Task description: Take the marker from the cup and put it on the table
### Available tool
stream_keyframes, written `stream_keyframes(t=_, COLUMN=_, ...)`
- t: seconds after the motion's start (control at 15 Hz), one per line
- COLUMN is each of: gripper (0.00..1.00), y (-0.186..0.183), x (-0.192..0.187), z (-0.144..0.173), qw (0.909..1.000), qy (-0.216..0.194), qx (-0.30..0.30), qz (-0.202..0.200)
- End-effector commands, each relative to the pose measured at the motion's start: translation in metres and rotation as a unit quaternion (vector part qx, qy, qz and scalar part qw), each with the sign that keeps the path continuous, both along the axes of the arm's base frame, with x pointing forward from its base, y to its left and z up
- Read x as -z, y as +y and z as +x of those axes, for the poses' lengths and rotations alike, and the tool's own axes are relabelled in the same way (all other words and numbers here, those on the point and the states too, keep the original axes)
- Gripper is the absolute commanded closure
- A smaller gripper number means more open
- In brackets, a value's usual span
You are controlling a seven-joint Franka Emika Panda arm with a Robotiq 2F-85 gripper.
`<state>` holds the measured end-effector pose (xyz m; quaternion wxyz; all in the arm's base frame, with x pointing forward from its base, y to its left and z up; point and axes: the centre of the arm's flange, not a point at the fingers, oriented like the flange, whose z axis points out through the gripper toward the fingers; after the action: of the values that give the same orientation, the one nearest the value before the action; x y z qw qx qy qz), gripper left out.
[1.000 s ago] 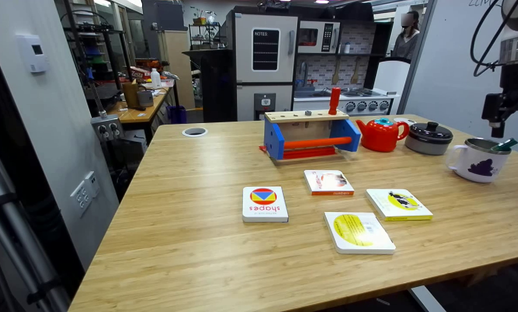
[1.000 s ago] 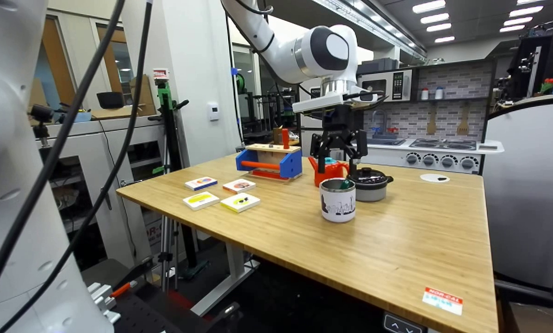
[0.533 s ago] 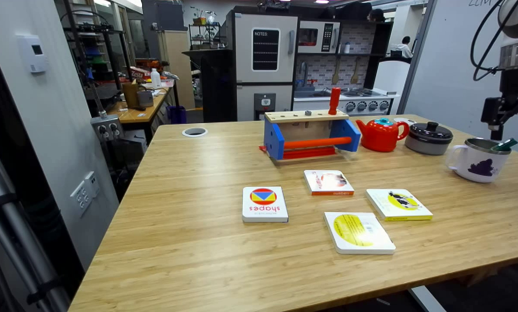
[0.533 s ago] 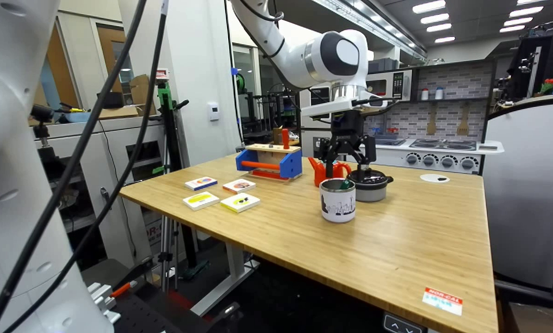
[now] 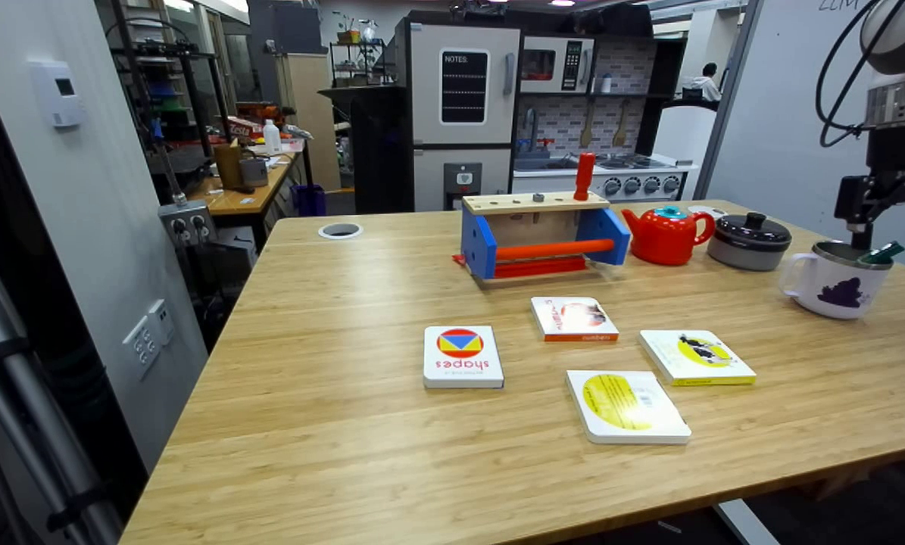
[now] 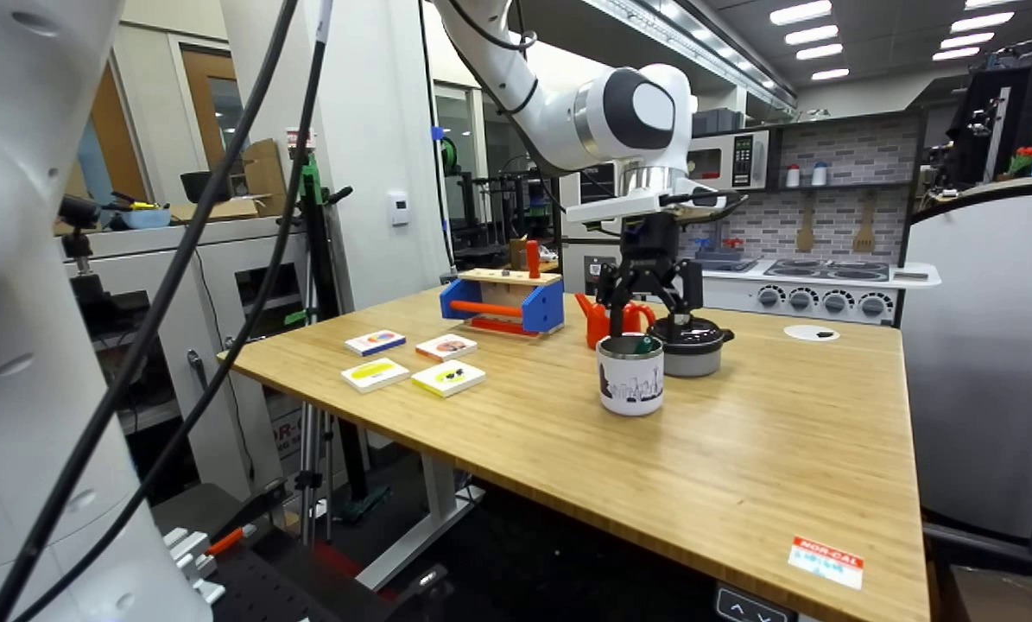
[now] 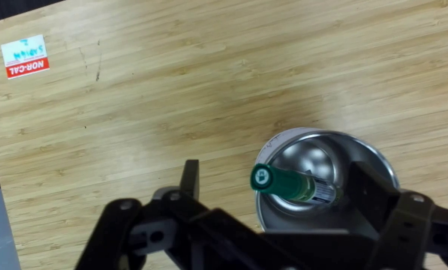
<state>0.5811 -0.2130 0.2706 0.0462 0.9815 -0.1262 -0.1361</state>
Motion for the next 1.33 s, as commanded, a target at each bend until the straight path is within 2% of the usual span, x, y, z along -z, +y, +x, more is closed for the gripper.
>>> stream_keyframes(t=0.0, gripper=0.00, y=-0.0069, x=0.0016, z=0.0056, qw=0.9997, qy=0.010, qx=0.020, qz=0.004)
stream_keyframes(t=0.2, gripper=0.00, y=-0.0101, x=0.0037, z=0.0047, qw=0.9993, qy=0.011, qx=0.033, qz=0.008)
stream_keyframes(t=0.27, gripper=0.00, y=-0.0056, x=0.0054, z=-0.0005, qw=0.9998, qy=0.005, qx=0.017, qz=-0.001)
stream_keyframes(t=1.27, gripper=0.00, y=-0.0062, x=0.0079, z=0.0001, qw=0.9996, qy=0.010, qx=0.025, qz=0.001)
